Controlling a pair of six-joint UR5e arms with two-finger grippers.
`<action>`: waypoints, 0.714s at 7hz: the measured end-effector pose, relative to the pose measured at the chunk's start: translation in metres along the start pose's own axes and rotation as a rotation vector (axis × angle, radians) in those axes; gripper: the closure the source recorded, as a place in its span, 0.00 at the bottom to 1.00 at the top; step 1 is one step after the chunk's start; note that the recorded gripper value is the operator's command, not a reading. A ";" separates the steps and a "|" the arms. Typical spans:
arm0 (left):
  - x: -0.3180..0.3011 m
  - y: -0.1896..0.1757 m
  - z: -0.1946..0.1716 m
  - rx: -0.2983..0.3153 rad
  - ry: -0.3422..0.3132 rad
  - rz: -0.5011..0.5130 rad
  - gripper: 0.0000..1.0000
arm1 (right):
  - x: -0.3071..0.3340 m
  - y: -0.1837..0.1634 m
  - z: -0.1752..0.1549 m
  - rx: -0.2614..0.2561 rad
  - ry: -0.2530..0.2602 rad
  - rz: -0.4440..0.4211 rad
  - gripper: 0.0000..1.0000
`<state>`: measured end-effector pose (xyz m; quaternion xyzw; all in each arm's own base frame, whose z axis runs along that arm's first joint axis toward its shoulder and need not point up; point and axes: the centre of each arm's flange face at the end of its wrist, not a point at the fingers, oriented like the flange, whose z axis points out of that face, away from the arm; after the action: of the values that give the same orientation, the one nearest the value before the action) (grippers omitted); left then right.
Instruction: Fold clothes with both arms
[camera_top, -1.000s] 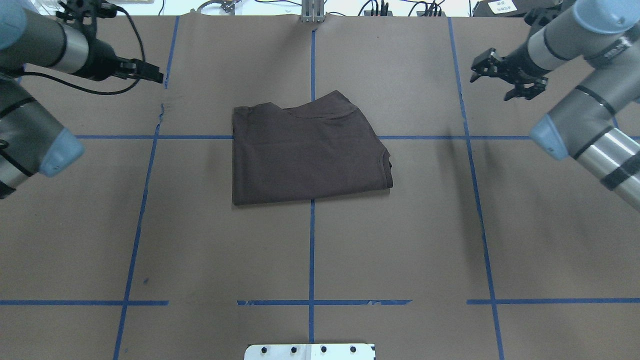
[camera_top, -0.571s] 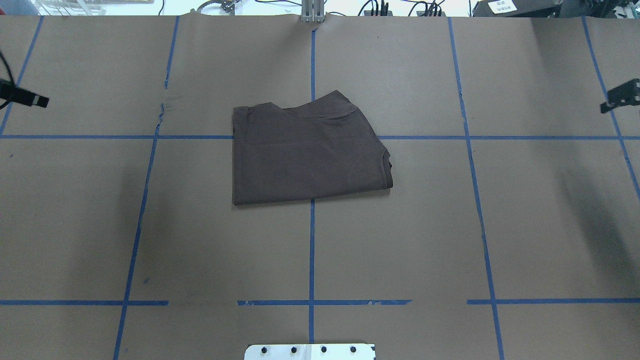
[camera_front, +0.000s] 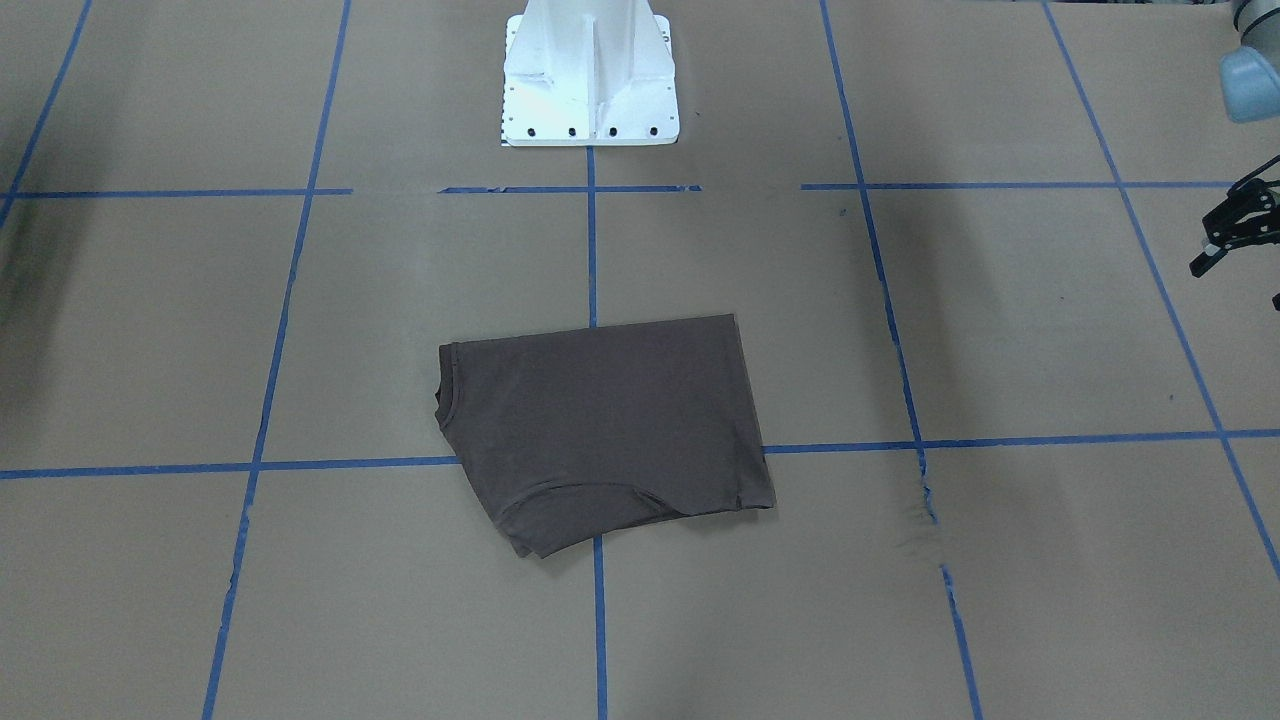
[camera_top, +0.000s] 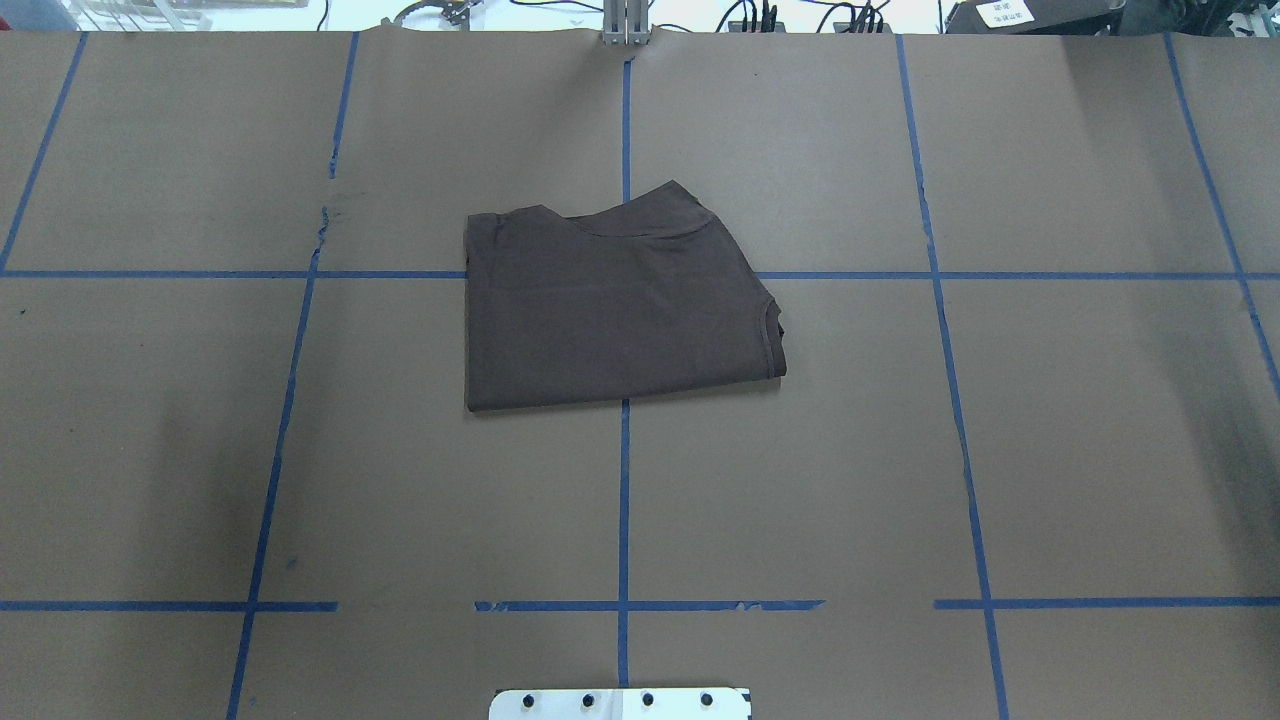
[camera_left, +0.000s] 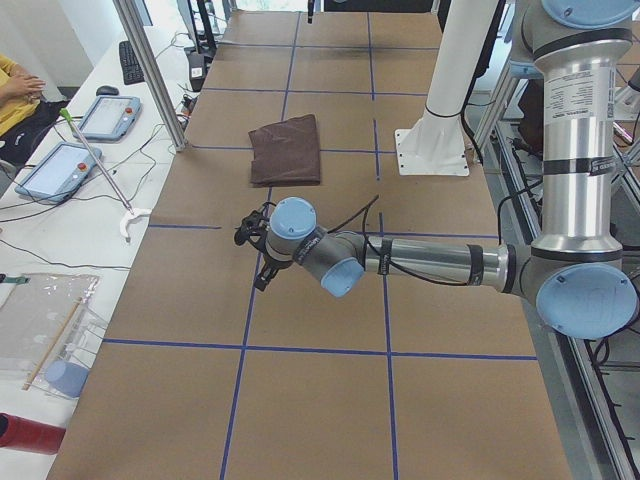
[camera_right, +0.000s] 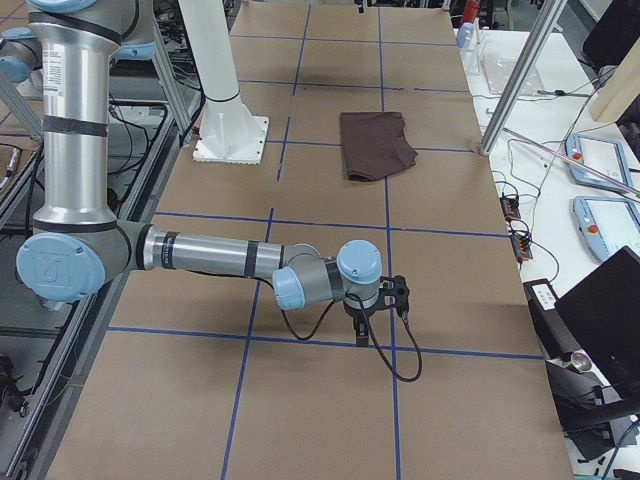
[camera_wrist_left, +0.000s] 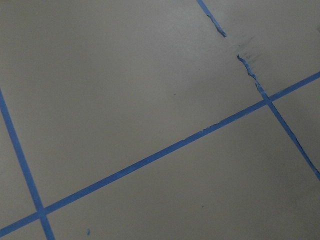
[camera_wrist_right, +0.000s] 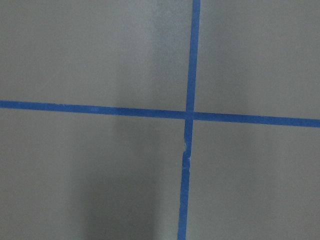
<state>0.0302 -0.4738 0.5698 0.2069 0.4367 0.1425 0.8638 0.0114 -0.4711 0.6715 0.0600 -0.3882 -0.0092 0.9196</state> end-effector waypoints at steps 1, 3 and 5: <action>-0.012 0.006 0.000 -0.042 -0.011 -0.031 0.00 | 0.009 0.009 0.001 -0.009 -0.002 -0.004 0.00; -0.021 0.006 -0.009 -0.131 -0.039 -0.134 0.00 | 0.025 0.017 -0.006 -0.059 -0.004 0.001 0.00; -0.020 0.008 -0.046 -0.173 -0.066 -0.155 0.00 | 0.037 -0.006 -0.037 -0.129 0.001 -0.015 0.00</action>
<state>-0.0191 -0.4649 0.5629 0.1017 0.4089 0.1055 0.9008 0.0634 -0.4752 0.6715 0.0036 -0.3860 -0.0410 0.9216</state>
